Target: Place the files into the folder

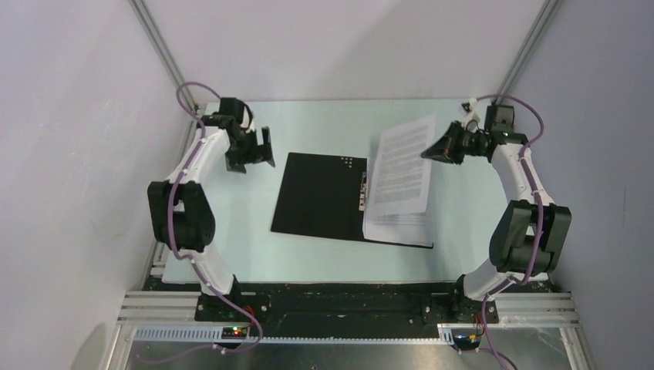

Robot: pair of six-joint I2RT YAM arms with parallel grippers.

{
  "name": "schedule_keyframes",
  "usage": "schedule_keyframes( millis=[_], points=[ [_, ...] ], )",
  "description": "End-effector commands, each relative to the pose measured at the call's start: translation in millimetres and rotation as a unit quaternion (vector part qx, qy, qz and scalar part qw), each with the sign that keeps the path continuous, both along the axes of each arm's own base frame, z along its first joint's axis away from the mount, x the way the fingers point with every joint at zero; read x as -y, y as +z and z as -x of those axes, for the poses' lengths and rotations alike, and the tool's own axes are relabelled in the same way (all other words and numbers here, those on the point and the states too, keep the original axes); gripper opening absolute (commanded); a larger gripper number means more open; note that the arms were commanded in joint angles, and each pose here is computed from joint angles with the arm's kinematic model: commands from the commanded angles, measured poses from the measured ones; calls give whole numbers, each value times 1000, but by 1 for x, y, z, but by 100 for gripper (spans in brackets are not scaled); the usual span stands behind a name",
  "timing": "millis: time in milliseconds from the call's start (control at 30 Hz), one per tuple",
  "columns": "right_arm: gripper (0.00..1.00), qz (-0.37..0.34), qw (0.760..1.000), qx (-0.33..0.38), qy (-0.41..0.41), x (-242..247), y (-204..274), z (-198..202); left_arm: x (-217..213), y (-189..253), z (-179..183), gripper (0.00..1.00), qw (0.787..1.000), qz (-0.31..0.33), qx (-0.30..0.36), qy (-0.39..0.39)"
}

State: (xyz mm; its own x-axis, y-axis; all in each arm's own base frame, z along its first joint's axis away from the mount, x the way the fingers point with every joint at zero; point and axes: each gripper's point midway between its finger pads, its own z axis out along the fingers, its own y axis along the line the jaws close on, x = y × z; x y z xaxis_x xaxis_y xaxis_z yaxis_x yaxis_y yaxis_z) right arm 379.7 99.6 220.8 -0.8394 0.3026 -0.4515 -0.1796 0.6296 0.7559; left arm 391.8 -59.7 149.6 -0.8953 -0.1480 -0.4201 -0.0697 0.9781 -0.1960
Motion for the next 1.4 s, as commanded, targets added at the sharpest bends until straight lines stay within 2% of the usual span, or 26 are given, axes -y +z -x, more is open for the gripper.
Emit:
schedule_keyframes(
  millis=[0, 200, 400, 600, 1000, 1367],
  points=[
    [0, -9, 998, -55, -28, 21, -12, 25, 13, -32, 11, 99, 996, 58, -57, 32],
    [0, 51, 996, -71, 13, 38, -51, 41, 13, -78, 30, 99, 990, 61, -120, 53],
    [0, 58, 993, -100, 20, 45, -89, 31, 17, -103, 31, 100, 986, 68, -146, 51],
    [0, 46, 989, -141, 4, 56, -118, 21, 16, -125, 56, 100, 979, 64, -184, 53],
    [0, 32, 981, -185, -37, 57, -143, 5, 29, -128, 69, 100, 978, 69, -191, 39],
    [0, 19, 981, -193, -28, 37, -147, -6, 34, -127, 79, 100, 978, 64, -194, 31]
  ],
)
